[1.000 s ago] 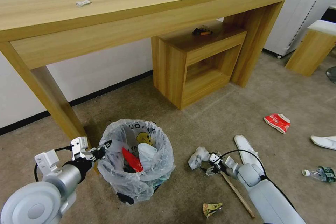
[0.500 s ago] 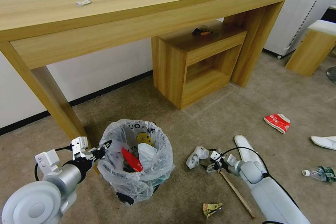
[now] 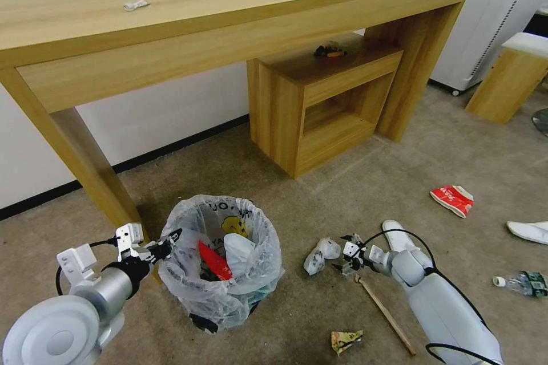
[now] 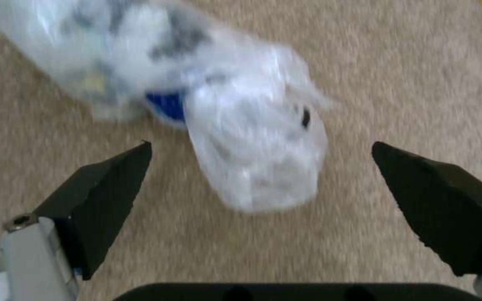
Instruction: Pick up the trash bin and place the garbage on the floor into it.
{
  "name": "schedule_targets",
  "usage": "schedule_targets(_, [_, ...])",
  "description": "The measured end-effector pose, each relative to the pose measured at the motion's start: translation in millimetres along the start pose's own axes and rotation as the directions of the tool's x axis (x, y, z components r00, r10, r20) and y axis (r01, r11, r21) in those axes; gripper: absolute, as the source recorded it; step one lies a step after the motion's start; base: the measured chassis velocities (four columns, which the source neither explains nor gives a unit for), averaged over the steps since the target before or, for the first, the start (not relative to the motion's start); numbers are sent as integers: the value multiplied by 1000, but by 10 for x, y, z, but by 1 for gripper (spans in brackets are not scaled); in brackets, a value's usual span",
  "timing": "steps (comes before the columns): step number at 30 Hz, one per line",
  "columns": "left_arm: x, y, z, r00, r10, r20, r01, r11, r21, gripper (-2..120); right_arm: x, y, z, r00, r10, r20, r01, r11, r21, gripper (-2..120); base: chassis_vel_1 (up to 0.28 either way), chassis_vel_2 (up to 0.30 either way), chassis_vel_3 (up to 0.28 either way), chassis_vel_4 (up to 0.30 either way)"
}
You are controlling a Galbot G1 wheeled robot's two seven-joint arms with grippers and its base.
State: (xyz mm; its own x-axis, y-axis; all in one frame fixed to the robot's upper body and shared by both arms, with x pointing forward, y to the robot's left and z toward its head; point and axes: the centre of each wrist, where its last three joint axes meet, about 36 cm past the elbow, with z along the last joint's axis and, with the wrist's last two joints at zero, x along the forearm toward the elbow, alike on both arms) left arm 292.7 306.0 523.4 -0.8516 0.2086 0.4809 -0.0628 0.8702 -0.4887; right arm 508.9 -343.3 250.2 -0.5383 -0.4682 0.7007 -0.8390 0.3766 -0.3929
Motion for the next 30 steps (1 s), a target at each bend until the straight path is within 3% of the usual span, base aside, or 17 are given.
schedule_targets(16, [-15,12,-6,1000,-1,2,1,1000,1,3,-252,60,-126,1000,-13,14,13,1000,-9,100,0,0,0,0])
schedule_targets(23, [-26,21,-7,1000,-3,1,3,1000,2,3,-311,99,-116,1000,-30,4,30,1000,-5,77,0,0,0,0])
schedule_targets(26, [-27,26,-9,1000,-1,1,1,1000,1,3,-353,120,-119,999,-39,-1,39,999,-5,62,0,0,0,0])
schedule_targets(30, [-25,28,-14,1000,-2,2,2,1000,0,3,-372,126,-116,999,-42,-4,42,999,-3,52,0,0,0,0])
